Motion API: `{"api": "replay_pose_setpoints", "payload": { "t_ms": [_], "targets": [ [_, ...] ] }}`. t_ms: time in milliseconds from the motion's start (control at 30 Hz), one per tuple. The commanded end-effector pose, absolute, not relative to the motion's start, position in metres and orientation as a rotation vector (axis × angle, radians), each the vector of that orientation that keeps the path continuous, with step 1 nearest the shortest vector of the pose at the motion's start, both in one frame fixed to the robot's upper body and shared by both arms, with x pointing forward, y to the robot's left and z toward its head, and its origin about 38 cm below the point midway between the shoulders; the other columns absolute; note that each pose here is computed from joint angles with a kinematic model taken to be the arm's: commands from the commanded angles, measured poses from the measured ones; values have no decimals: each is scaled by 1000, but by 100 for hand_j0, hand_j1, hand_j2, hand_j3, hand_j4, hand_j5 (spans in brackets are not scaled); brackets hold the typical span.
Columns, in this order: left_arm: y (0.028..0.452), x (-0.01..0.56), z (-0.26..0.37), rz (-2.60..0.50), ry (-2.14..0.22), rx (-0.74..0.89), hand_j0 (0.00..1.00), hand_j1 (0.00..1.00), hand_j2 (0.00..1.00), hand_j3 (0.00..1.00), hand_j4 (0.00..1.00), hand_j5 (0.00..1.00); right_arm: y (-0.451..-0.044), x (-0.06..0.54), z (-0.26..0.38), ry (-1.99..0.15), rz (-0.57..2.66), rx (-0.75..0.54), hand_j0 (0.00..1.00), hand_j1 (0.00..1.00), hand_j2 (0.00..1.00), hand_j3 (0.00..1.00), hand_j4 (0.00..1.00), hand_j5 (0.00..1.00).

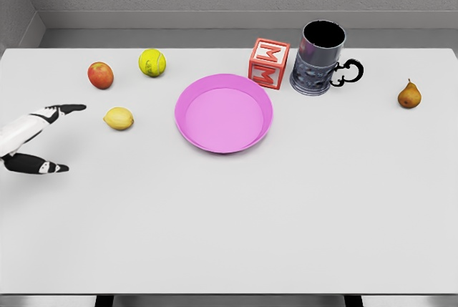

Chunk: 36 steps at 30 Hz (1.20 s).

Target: Put the lemon on the plate with left arm

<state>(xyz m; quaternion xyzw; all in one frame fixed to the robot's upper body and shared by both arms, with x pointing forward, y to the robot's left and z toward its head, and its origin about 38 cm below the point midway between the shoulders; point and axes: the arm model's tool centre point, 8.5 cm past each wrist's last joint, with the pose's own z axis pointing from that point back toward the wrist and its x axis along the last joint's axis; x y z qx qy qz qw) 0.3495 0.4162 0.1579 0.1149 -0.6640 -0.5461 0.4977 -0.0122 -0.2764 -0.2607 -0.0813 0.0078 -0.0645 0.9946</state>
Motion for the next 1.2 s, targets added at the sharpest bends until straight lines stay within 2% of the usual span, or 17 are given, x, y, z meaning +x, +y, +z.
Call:
{"api": "replay_pose_setpoints", "payload": {
  "t_ms": [0,233,300,367,467,567,800,867,1167],
  "targets": [
    [414,350,160,-1317,-1619,273,100,100,100,100,100,100,-276,-12,-261,16,-125,-163,100,100,100,100,100,100],
    [412,353,157,-1337,-1601,304,100,100,100,100,100,100,-276,-12,-261,16,-128,-163,100,100,100,100,100,100],
    [428,358,159,-1350,-1551,347,100,100,100,100,100,100,-276,-12,-261,16,-126,-163,100,100,100,100,100,100],
    [422,404,166,-1457,-1467,402,100,100,100,100,100,100,-276,-12,-261,16,-126,-163,100,100,100,100,100,100],
    [387,440,159,-1603,-1388,392,100,100,100,100,100,100,-276,-12,-261,16,-128,-163,100,100,100,100,100,100],
    [379,449,154,-1651,-1346,367,100,100,100,100,100,100,-276,-12,-261,16,-128,-163,100,100,100,100,100,100],
    [367,463,163,-1767,-1283,417,100,100,100,100,100,100,-276,-12,-261,16,-128,-163,100,100,100,100,100,100],
    [353,469,162,-1852,-1239,431,100,100,100,100,100,100,-276,-12,-261,16,-128,-163,100,100,100,100,100,100],
    [330,472,157,-1915,-1235,394,100,100,100,100,100,100,-276,-12,-261,16,-126,-163,100,100,100,100,100,100]
  ]
}}
